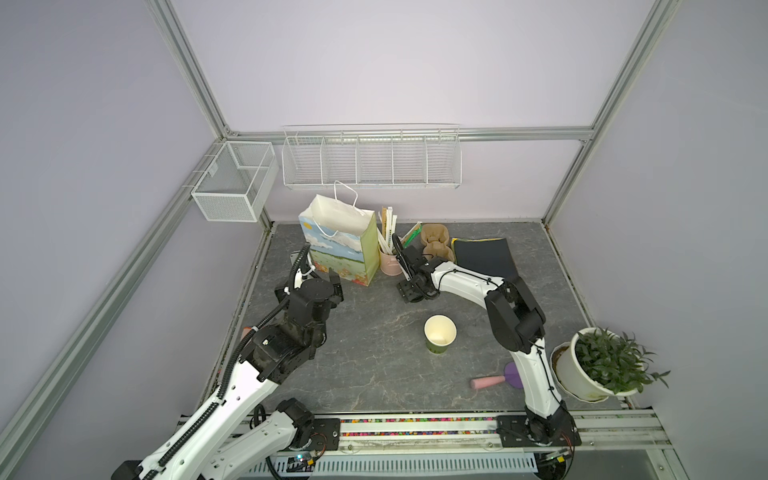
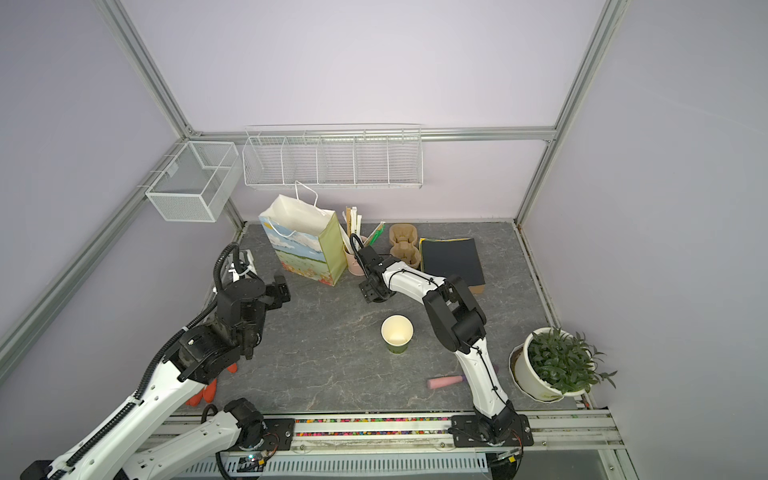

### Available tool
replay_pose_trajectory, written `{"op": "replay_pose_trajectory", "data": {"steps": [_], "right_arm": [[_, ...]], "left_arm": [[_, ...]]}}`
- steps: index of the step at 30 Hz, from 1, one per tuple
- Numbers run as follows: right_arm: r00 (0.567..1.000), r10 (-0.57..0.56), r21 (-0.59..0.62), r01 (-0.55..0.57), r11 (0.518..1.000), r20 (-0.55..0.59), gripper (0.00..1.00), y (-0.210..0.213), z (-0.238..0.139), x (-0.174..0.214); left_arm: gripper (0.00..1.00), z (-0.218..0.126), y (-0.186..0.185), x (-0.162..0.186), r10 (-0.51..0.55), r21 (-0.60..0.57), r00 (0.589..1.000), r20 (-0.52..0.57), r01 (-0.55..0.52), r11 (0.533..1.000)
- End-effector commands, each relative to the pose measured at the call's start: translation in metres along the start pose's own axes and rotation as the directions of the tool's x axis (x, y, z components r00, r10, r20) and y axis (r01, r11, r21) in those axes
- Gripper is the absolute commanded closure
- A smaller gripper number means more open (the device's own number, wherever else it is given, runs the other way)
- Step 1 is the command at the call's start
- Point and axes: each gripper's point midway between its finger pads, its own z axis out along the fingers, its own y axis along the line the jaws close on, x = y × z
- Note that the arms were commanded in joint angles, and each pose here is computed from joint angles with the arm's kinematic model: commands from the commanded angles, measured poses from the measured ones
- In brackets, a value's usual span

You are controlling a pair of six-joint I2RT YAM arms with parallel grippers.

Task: Pack the takeout coffee
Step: 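Grasp the black coffee lid with the right gripper and lift it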

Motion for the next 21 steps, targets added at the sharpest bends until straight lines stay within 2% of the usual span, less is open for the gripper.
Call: {"op": "replay_pose_trajectory", "data": {"steps": [1,7,16,21], "right_arm": [[1.0,-0.003,-0.016,0.003,1.0,-0.007,0.23,0.0,-0.011,0.002],[1.0,0.014,-0.049,-0.013,0.999,0.021,0.25,0.003,-0.028,0.001],[1.0,0.015,-0.041,-0.015,0.999,0.01,0.25,0.001,-0.032,0.007],[0.999,0.01,-0.031,-0.008,1.0,0.051,0.25,0.001,-0.058,0.001]], "left_arm": [[0.07,0.001,0.004,0.002,0.015,-0.023,1.0,0.004,-0.015,1.0],[0.07,0.002,0.004,0.002,0.016,-0.022,1.0,0.002,-0.016,1.0],[0.07,0.002,0.003,0.003,0.019,-0.02,1.0,-0.001,-0.019,1.0],[0.07,0.003,0.002,0.004,0.02,-0.02,1.0,-0.002,-0.02,1.0]]}}
